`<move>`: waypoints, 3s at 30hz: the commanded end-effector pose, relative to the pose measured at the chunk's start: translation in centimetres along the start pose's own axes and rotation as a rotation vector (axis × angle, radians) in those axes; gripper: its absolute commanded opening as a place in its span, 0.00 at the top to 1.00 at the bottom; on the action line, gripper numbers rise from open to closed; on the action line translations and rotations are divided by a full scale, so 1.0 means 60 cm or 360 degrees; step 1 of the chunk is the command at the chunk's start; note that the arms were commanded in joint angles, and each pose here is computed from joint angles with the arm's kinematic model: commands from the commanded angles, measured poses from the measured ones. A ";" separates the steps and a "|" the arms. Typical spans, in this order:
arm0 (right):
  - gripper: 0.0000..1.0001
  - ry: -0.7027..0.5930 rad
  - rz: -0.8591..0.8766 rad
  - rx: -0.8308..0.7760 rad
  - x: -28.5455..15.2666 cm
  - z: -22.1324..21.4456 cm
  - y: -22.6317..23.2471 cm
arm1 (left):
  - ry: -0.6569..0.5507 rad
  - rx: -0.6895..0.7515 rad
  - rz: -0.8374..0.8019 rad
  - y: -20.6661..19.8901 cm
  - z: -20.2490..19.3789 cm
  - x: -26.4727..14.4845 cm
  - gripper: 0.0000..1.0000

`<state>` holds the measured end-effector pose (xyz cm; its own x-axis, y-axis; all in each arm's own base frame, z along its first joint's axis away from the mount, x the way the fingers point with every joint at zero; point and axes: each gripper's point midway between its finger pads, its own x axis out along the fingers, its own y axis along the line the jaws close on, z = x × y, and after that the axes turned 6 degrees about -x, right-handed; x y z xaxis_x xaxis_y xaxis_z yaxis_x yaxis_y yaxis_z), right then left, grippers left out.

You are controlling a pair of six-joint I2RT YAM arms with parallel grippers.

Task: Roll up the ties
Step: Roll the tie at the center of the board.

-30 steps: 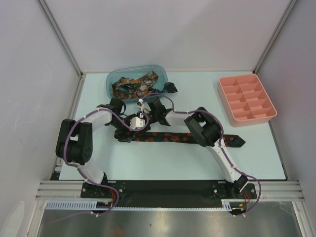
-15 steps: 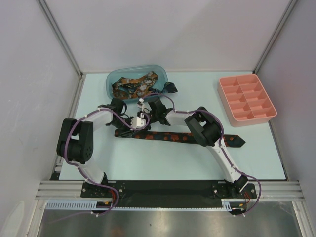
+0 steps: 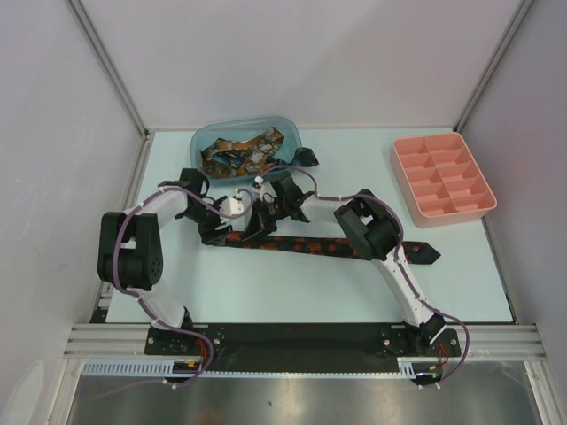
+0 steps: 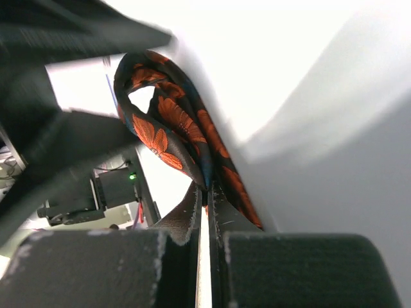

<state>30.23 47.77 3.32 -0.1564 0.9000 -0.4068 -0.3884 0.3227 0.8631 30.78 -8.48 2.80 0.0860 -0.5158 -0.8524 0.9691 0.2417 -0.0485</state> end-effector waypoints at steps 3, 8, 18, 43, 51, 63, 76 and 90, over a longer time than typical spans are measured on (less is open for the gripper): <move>1.00 -0.0004 -0.0037 -0.0073 -0.003 0.009 -0.006 | -0.0065 0.0055 0.0046 0.016 -0.008 -0.052 0.30; 1.00 -0.0015 -0.0046 -0.0100 -0.003 0.015 -0.009 | -0.0119 0.0075 0.0028 0.012 0.009 -0.055 0.52; 1.00 0.0015 -0.0057 -0.0098 0.000 0.007 -0.001 | -0.0185 0.0194 -0.0068 -0.019 0.068 -0.040 0.58; 1.00 0.0036 0.0140 -0.0065 -0.027 0.017 0.089 | -0.0040 0.0284 -0.0186 -0.036 0.046 0.018 0.55; 1.00 0.0052 0.0066 0.0011 -0.012 -0.003 0.039 | -0.0089 0.0292 -0.0200 -0.040 0.056 0.014 0.55; 0.82 0.0054 0.0074 -0.0022 -0.023 -0.002 0.044 | 0.0061 0.0294 -0.0249 -0.035 0.027 0.033 0.60; 0.53 0.0006 0.0104 -0.0047 -0.103 0.019 0.089 | 0.0167 0.0342 -0.0288 -0.037 -0.001 0.041 0.63; 0.51 -0.0002 0.0170 0.0147 -0.044 0.017 0.080 | 0.0137 0.0319 -0.0266 -0.039 0.003 0.042 0.62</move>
<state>30.42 45.88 8.87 -0.1681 0.9231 -0.3459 -0.2997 0.2864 0.9100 29.08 -10.85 1.59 -0.0780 -0.4858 -0.8706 0.9959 0.0016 -0.0901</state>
